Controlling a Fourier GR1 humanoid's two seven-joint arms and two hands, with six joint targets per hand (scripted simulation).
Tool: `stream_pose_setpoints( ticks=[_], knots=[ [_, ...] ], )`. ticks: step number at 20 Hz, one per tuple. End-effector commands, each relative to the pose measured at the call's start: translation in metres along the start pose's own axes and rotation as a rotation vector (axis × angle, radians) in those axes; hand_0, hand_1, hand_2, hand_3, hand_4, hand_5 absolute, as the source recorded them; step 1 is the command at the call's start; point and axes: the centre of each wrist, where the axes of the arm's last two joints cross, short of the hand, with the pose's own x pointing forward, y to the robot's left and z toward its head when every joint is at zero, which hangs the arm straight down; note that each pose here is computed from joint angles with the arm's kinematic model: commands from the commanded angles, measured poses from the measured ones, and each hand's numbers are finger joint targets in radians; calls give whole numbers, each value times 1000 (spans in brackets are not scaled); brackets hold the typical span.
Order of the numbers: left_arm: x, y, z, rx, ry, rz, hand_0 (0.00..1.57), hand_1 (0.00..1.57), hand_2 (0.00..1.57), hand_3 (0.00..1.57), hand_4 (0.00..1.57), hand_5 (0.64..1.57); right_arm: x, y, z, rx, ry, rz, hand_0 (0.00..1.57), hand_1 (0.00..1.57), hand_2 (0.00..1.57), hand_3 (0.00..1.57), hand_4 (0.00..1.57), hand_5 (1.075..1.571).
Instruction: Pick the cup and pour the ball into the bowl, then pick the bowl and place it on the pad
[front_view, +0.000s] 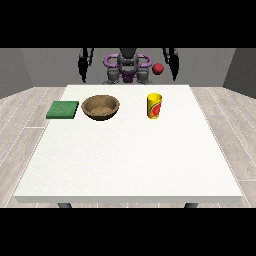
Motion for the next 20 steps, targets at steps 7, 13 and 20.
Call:
stream_pose_setpoints(
  ticks=[7,13,20],
  knots=[
    [67,-9,-17,-63,-180,132,0,0,0,0,0,1535,77,33,-19,85,-232,-99,0,0,0,305,1058,1571],
    [81,-20,-5,-91,28,346,0,0,0,0,0,1550,79,96,-2,37,102,-192,0,0,0,0,724,1570],
    [100,-28,-13,-127,-97,257,0,0,0,0,0,1520,144,156,-3,116,-67,-137,0,0,0,0,356,1569]
  ],
)
